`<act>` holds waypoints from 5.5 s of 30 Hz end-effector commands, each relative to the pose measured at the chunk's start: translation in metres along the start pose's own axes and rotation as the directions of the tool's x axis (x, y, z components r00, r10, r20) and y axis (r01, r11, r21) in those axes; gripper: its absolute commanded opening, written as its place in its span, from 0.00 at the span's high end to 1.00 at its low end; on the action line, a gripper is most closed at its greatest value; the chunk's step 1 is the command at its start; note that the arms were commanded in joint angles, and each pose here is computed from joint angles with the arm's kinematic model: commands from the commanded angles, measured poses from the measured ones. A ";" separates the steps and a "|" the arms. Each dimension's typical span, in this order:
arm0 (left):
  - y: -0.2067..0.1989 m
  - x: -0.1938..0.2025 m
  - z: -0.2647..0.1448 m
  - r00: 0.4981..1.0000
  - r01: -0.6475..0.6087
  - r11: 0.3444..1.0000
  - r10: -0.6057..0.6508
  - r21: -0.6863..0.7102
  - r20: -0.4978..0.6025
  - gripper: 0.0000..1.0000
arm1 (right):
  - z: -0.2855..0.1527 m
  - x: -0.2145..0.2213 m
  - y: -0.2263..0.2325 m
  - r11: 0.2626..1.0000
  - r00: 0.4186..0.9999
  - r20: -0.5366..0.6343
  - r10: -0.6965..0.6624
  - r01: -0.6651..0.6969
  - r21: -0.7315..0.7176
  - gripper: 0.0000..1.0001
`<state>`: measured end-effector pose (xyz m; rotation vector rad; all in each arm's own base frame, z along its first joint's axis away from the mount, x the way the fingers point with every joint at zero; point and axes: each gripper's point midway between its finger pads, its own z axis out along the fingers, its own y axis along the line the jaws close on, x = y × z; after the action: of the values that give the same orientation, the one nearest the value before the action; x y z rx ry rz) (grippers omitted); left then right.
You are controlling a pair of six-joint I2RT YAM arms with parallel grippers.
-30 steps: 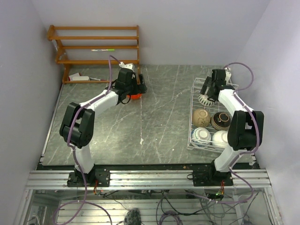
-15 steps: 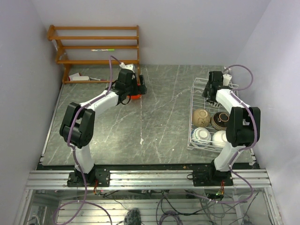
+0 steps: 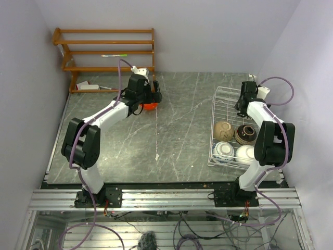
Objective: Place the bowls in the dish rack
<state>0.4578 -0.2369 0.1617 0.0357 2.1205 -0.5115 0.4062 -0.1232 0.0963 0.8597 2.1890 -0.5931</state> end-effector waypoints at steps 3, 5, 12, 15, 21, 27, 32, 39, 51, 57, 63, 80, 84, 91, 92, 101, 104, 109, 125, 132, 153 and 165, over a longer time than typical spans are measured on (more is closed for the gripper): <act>0.000 -0.018 -0.010 0.998 -0.039 0.999 0.038 0.003 0.046 0.01 | -0.008 -0.013 -0.005 0.994 0.997 0.020 0.073 -0.071 -0.083 0.00; 0.000 -0.019 -0.008 0.998 -0.047 0.999 0.047 0.000 0.047 0.01 | -0.020 -0.016 0.006 0.981 0.997 0.023 0.077 -0.072 -0.180 0.00; 0.013 -0.021 0.006 0.995 -0.087 0.994 0.090 -0.067 0.046 0.01 | -0.083 -0.040 0.041 0.869 0.995 0.061 0.083 -0.042 -0.494 0.00; 0.016 -0.011 0.023 0.994 -0.112 0.991 0.112 -0.068 0.003 0.06 | -0.112 -0.049 0.043 0.821 0.992 0.077 0.105 -0.043 -0.570 0.00; 0.024 0.015 0.053 0.988 -0.134 0.988 0.128 -0.073 -0.083 0.16 | -0.158 -0.057 0.045 0.723 0.985 0.087 0.147 -0.047 -0.689 0.00; 0.031 0.036 0.075 0.964 -0.239 0.957 0.214 -0.165 -0.155 0.17 | -0.179 -0.057 0.051 0.652 0.986 0.080 0.144 -0.033 -0.758 0.00; 0.033 0.047 0.085 0.950 -0.295 0.926 0.257 -0.237 -0.179 0.19 | -0.178 -0.052 0.052 0.655 0.988 0.084 0.128 -0.020 -0.755 0.00; 0.044 0.063 0.091 0.925 -0.362 0.884 0.301 -0.295 -0.233 0.33 | -0.180 -0.048 0.054 0.655 0.990 0.083 0.114 -0.012 -0.756 0.00; 0.053 0.073 0.084 0.917 -0.382 0.864 0.311 -0.326 -0.251 0.93 | -0.179 -0.046 0.052 0.663 0.990 0.078 0.116 -0.019 -0.749 0.00; 0.017 0.062 0.068 0.951 -0.281 0.941 0.246 -0.189 -0.189 0.93 | -0.186 -0.044 0.052 0.643 0.992 0.073 0.106 -0.013 -0.765 0.00; -0.074 0.021 0.033 0.998 0.000 0.981 0.012 0.194 -0.064 0.93 | -0.211 -0.033 0.063 0.546 0.994 0.092 0.059 0.045 -0.836 0.00; -0.227 -0.052 -0.056 0.702 0.648 0.276 -0.578 0.710 -0.416 0.93 | -0.300 -0.011 0.087 0.370 0.966 0.255 -0.034 0.249 -0.895 0.00; -0.262 -0.051 -0.059 0.676 0.679 0.218 -0.559 0.701 -0.480 0.93 | -0.311 -0.012 0.090 0.371 0.949 0.309 -0.060 0.309 -0.876 0.00; -0.292 -0.042 -0.055 0.619 0.736 0.157 -0.549 0.658 -0.561 0.93 | -0.313 -0.014 0.091 0.442 0.912 0.380 -0.153 0.407 -0.799 0.00; -0.293 -0.041 -0.054 0.614 0.741 0.153 -0.549 0.654 -0.567 0.93 | -0.311 -0.014 0.089 0.462 0.910 0.382 -0.159 0.410 -0.786 0.00; -0.298 -0.048 -0.055 0.617 0.740 0.159 -0.546 0.654 -0.566 0.93 | -0.295 -0.010 0.071 0.592 0.906 0.371 -0.206 0.417 -0.690 0.00; -0.299 -0.050 -0.054 0.619 0.737 0.164 -0.553 0.655 -0.558 0.93 | -0.296 -0.006 0.072 0.591 0.899 0.378 -0.220 0.431 -0.681 0.00; -0.300 -0.047 -0.052 0.613 0.744 0.172 -0.560 0.646 -0.558 0.93 | -0.297 -0.001 0.075 0.610 0.888 0.399 -0.231 0.451 -0.651 0.00; -0.305 -0.049 -0.072 0.597 0.757 0.133 -0.539 0.639 -0.595 0.93 | -0.294 -0.017 0.093 0.624 0.857 0.493 -0.153 0.471 -0.624 0.00; -0.306 -0.052 -0.080 0.601 0.753 0.125 -0.531 0.646 -0.598 0.93 | -0.294 -0.016 0.102 0.605 0.847 0.511 -0.146 0.486 -0.631 0.00; -0.306 -0.053 -0.102 0.596 0.754 0.084 -0.504 0.651 -0.625 0.93 | -0.273 -0.013 0.110 0.651 0.835 0.535 -0.125 0.476 -0.591 0.21; -0.305 -0.055 -0.110 0.589 0.755 0.058 -0.498 0.653 -0.637 0.93 | -0.277 -0.022 0.102 0.675 0.834 0.545 -0.081 0.449 -0.586 1.00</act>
<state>0.3650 -0.4788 0.2954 -0.4562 1.8376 -2.1922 0.3639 0.1245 0.2474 -0.2068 1.9332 -0.0441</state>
